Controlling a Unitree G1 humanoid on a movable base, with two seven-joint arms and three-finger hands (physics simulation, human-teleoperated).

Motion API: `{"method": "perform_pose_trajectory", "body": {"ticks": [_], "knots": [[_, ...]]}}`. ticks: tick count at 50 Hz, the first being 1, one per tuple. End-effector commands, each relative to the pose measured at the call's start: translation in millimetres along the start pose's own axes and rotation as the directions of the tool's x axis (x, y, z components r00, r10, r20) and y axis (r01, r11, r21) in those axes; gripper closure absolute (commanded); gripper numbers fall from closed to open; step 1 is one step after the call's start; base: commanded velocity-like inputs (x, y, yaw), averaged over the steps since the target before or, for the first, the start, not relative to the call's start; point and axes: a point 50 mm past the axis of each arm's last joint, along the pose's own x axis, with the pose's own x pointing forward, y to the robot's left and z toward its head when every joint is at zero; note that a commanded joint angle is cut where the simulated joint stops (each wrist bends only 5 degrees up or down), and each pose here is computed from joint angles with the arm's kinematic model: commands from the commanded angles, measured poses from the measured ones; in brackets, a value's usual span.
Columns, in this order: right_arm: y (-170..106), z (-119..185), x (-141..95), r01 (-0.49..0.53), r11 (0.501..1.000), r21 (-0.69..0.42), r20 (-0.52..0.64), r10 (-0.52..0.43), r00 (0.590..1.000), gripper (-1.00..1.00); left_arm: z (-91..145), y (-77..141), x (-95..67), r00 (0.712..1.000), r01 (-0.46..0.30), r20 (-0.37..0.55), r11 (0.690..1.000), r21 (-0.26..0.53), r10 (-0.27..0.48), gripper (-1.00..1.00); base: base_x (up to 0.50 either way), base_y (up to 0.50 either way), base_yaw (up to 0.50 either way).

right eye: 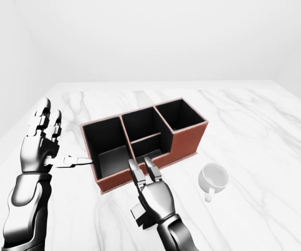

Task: Pick up the book and place it in the front compartment of the caddy.

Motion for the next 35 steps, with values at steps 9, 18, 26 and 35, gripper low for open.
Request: {"method": "perform_pose_trajectory", "body": {"ticks": [9, 18, 26, 35], "knots": [[25, -15, 2, -0.021, 0.999, -0.027, -0.057, 0.020, 0.998, -1.00, 1, 1, 0.5, 1.000, -0.002, 0.004, 1.000, 0.004, 0.002, -1.00, 0.00, 0.00, 0.00], [36, -20, 1, -0.036, 0.999, -0.039, -0.076, 0.033, 0.997, -1.00, 3, 1, 0.5, 1.000, -0.001, 0.011, 1.000, 0.006, 0.001, -1.00, 0.00, 0.00, 0.00], [41, -26, 3, -0.048, 0.999, -0.021, -0.101, 0.045, 0.994, 1.00, 1, 1, 0.5, 1.000, -0.001, 0.006, 1.000, 0.005, 0.001, -1.00, 0.00, 0.00, 0.00], [39, -26, 5, -0.042, 0.999, -0.016, -0.103, 0.040, 0.994, 1.00, 0, 1, 0.8, 1.000, 0.000, 0.002, 1.000, 0.005, 0.000, -1.00, 0.00, 0.00, 0.00]]}}
